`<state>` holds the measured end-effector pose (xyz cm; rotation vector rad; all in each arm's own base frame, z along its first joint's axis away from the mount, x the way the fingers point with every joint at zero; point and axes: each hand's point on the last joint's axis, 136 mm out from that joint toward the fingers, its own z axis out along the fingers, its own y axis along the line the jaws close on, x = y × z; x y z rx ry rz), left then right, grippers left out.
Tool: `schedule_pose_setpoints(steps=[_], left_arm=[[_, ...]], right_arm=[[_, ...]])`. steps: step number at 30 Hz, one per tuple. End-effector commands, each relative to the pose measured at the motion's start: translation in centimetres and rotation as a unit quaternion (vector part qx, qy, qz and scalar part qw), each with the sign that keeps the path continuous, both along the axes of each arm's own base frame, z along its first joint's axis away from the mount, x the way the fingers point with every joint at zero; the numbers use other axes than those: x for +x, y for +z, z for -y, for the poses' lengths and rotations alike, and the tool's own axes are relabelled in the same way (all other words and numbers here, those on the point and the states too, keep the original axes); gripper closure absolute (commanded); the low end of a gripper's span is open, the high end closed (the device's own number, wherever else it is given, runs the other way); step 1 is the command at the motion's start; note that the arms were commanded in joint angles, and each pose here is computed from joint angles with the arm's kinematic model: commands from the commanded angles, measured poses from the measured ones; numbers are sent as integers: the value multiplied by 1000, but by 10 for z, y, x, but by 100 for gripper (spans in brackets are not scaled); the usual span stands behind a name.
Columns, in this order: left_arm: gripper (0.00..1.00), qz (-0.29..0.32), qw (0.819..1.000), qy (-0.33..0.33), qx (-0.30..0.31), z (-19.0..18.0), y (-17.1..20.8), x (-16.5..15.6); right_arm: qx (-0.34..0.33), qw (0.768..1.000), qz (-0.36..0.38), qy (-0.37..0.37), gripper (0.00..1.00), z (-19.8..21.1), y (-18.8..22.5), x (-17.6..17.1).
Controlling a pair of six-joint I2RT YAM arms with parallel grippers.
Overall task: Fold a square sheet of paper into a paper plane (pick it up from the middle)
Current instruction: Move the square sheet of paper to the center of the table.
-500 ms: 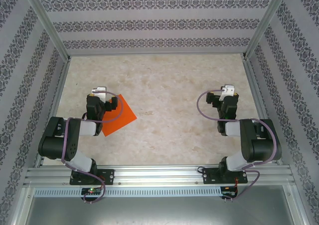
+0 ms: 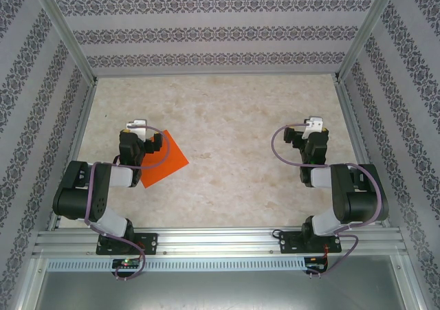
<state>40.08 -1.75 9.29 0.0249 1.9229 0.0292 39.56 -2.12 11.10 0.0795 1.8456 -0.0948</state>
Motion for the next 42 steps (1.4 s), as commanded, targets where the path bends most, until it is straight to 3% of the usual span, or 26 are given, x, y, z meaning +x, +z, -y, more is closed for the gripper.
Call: schedule_pose_setpoints(steps=[1, 6, 8, 12, 14, 16, 18, 22, 23, 25, 29, 33, 37, 42], left_arm=[[0, 19, 1000, -10, 4, -1, 10, 4], [0, 30, 999, -22, 4, 3, 17, 1], [0, 35, 999, 3, 0, -5, 30, -3], [0, -28, 997, 61, -27, -22, 46, -5], [0, -16, 995, 79, -52, -25, 59, -9], [0, -24, 989, 115, -90, -32, 69, -14], [0, -39, 987, 104, -115, -25, 80, -15], [0, -51, 966, 119, -224, -14, 92, -17], [0, -55, 961, 108, -248, -7, 93, -16], [0, -76, 958, 8, -276, 29, 98, -8], [0, -162, 926, -106, -324, 81, 86, -3], [0, -224, 922, -93, -301, 99, 56, -3], [0, -306, 923, -55, -229, 110, 14, -4], [2, -358, 915, 39, -180, 87, -20, -4]], right_arm=[[8, 1000, 25, 6, 2, 0, 16, 6], [-13, 999, 36, 17, 2, -9, 19, 0], [-24, 999, 41, 10, 2, -10, 18, -5], [-30, 998, 60, 0, 2, -10, 26, -15], [-32, 996, 78, 0, 2, -13, 43, -21], [-14, 999, 30, 9, 2, -18, 56, -23], [1, 999, -39, 3, 2, -18, 60, -33], [98, 986, -113, -76, 2, -5, 69, -62], [129, 980, -124, -84, 2, -7, 69, -67], [214, 963, -136, -85, 2, -19, 75, -74], [301, 941, -150, 25, 2, -66, 66, -78], [373, 909, -151, 112, 2, -111, 71, -84], [319, 918, -196, 131, 2, -136, 65, -93], [297, 920, -222, 128, 2, -154, 60, -96]])
